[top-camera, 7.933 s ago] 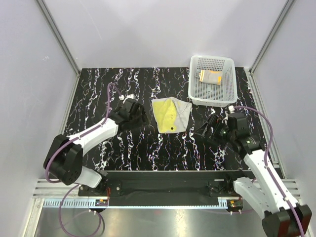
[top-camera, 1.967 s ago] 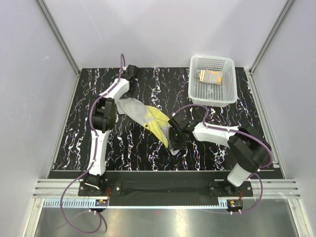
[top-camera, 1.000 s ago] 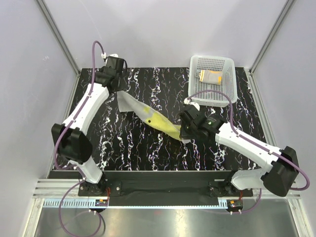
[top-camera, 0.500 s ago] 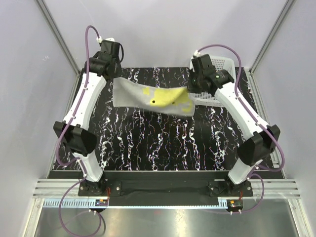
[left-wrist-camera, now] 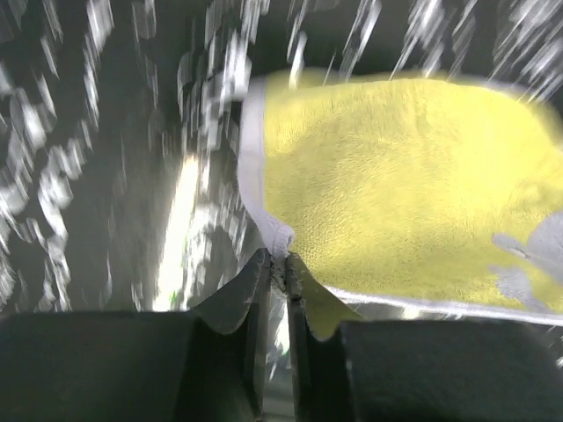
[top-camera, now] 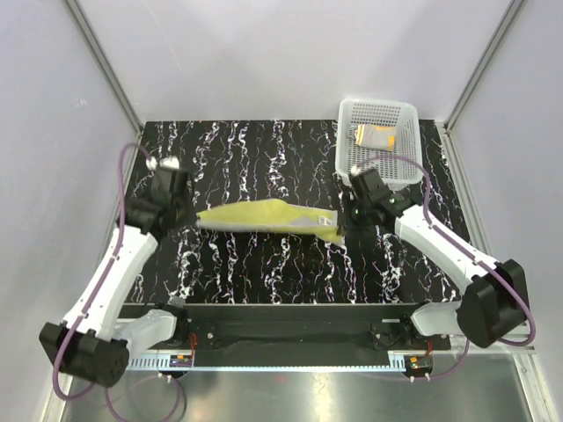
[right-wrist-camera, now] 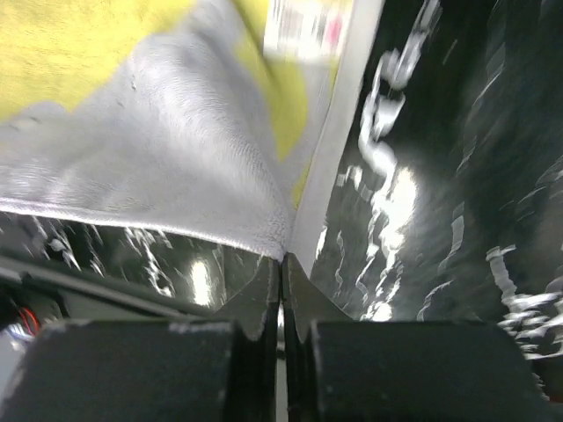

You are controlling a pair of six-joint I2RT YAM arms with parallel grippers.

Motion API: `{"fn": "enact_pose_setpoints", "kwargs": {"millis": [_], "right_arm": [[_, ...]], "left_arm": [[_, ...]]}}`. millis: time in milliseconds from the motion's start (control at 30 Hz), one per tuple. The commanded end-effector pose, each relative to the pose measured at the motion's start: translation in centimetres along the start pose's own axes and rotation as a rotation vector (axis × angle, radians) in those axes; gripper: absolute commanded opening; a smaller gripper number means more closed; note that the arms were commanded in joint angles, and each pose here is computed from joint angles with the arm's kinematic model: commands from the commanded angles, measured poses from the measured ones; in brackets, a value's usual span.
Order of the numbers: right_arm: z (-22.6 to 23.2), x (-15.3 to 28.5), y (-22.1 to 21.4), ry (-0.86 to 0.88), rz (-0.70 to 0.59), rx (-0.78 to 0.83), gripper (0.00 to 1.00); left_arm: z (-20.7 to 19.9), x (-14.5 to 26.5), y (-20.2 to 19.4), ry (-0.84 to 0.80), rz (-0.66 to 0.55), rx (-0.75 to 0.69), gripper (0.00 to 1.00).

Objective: Roll the towels
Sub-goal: Flatten the towel

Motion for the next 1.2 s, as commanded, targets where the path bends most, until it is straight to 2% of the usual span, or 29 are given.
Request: {"fn": "enact_pose_setpoints", "kwargs": {"millis": [0,33,67,100,133,200,233,267,333,367,400,600,667,733,867,967,1000,1100,1167], "right_arm": [[1.2,-1.7,-4.1,0.093,0.056,-0.037,0.03],[1.4,-1.9,-5.1,0.096,0.077,-0.043,0.17],[1.8,-2.0,-6.6,0.102,0.111,-0.016,0.22],[1.5,-2.3,-8.0,0.081,0.146,-0.026,0.32],[1.5,-2.3,-8.8,0.074,0.163,-0.024,0.50],[1.8,-1.8,-10.8,0.081,0.188,-0.010,0.62],[2.0,-1.5,-11.2,0.084,0.186,-0.034,0.69],[2.3,-0.7,-11.3,0.107,0.167,-0.043,0.80],[2.4,-0.1,-12.0,0.123,0.170,-0.073,0.84],[2.5,0.6,-11.8,0.142,0.150,-0.081,0.86],[2.6,0.9,-11.7,0.143,0.141,-0.090,0.87],[3.1,1.9,-9.3,0.084,0.057,-0.076,1.00],[2.2,1.8,-8.5,0.016,0.003,-0.097,1.00],[0.5,1.6,-8.4,-0.078,-0.045,-0.158,1.00],[-1.6,2.5,-7.9,-0.075,-0.148,-0.297,1.00],[-4.4,2.6,-7.2,-0.094,-0.203,-0.421,1.00],[-5.0,2.7,-6.9,-0.095,-0.204,-0.424,1.00],[-5.7,2.4,-5.8,-0.092,-0.169,-0.435,1.00],[-5.6,1.6,-5.1,-0.113,-0.136,-0.407,1.00]], "left_arm": [[0.1,-0.8,-4.6,-0.052,0.086,0.070,0.17],[0.4,-0.6,-5.3,-0.050,0.101,0.076,0.25],[0.6,-0.6,-6.3,-0.048,0.135,0.074,0.33],[0.8,-0.1,-7.2,-0.055,0.162,0.072,0.46],[0.4,0.4,-7.9,-0.097,0.193,0.076,0.54],[0.5,0.9,-9.7,-0.138,0.224,0.082,0.62],[0.7,2.1,-9.6,-0.169,0.185,0.092,0.68],[0.8,2.9,-9.3,-0.177,0.157,0.109,0.80],[1.1,4.4,-8.7,-0.201,0.085,0.130,0.86],[1.1,4.9,-8.1,-0.207,0.053,0.142,0.93],[1.0,4.9,-7.7,-0.216,0.024,0.149,0.95],[-1.0,2.2,-8.6,-0.276,0.114,0.203,0.95],[-1.1,1.3,-9.3,-0.262,0.122,0.264,0.96],[-0.8,0.9,-9.8,-0.246,0.113,0.309,0.97],[1.4,-0.7,-10.4,-0.117,0.090,0.430,0.99],[2.9,-1.6,-9.9,-0.083,0.088,0.523,0.99],[2.4,-2.0,-10.3,-0.130,0.147,0.553,0.99],[3.9,-4.5,-11.4,-0.134,0.247,0.689,0.99],[5.1,-5.2,-11.9,-0.075,0.286,0.744,0.99]]}}
Point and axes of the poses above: each gripper's point midway between its finger pads, its own x axis back along the fingers, its own z axis along the line the jaws close on, y = z × x, the point moved 4 cm from there along x, back along the fingers, and after that the axes turned 4 degrees about -x, right-handed, at the moved point
